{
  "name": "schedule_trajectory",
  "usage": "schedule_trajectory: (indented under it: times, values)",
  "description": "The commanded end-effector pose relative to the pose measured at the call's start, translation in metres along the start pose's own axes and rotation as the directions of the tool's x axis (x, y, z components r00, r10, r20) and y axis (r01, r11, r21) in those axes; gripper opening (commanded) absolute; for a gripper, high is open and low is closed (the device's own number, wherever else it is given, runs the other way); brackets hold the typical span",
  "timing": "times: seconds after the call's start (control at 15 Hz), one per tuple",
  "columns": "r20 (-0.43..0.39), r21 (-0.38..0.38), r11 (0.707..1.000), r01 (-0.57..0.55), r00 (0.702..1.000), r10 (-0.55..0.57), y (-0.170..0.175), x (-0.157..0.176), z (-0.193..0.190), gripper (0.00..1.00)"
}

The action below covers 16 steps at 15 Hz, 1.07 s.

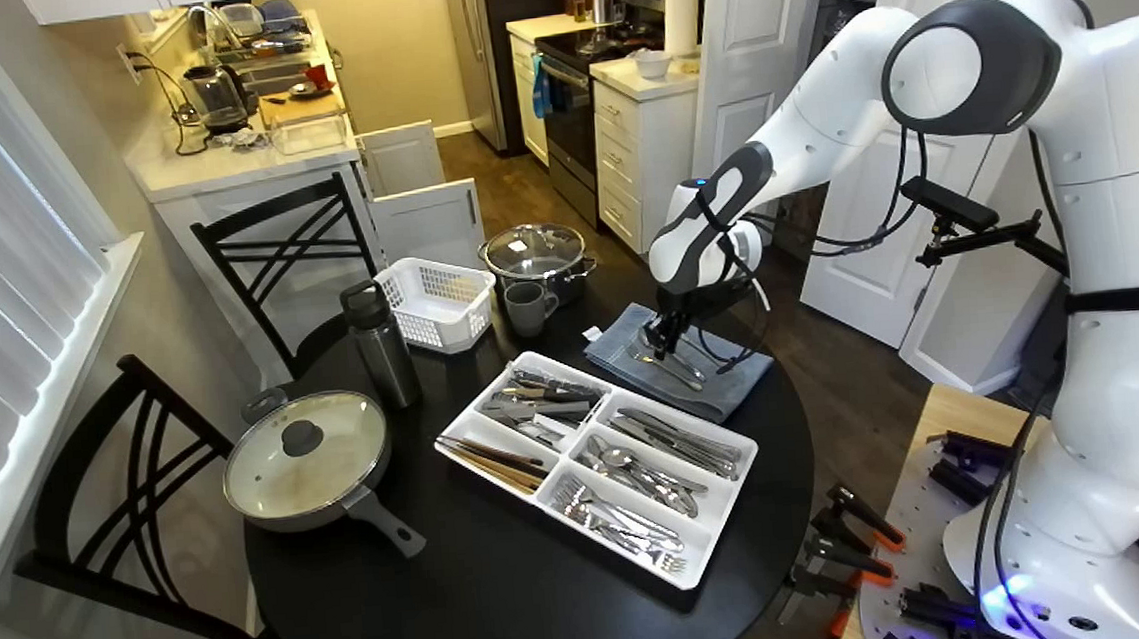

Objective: Put the cutlery in the tray

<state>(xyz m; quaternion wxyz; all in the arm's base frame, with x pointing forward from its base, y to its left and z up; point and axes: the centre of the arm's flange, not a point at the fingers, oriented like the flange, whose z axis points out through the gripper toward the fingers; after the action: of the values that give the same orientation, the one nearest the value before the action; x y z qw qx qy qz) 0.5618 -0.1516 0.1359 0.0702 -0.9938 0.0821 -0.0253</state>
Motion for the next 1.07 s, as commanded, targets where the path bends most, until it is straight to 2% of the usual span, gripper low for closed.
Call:
schedule_trajectory:
  times: [0.0, 0.27, 0.4, 0.47, 0.53, 0.67, 0.73, 1.0]
  values:
    - [0.022, -0.011, 1.0, 0.002, 1.0, -0.002, 0.005, 0.001, 0.01, 0.63]
    - [0.041, -0.027, 1.0, -0.007, 0.999, 0.008, 0.013, 0.005, 0.026, 0.65]
    - [0.045, -0.033, 0.999, -0.012, 0.999, 0.013, 0.016, 0.009, 0.032, 0.58]
    - [0.045, -0.033, 0.999, -0.014, 0.999, 0.016, 0.018, 0.012, 0.033, 0.48]
    - [0.044, -0.034, 0.999, -0.016, 0.999, 0.017, 0.019, 0.014, 0.035, 0.47]
    - [0.041, -0.036, 0.999, -0.015, 0.999, 0.017, 0.019, 0.018, 0.036, 0.4]
    - [0.04, -0.036, 0.999, -0.014, 0.999, 0.015, 0.019, 0.02, 0.037, 0.43]
    - [0.048, -0.032, 0.999, -0.01, 0.999, 0.012, 0.017, 0.027, 0.041, 0.46]
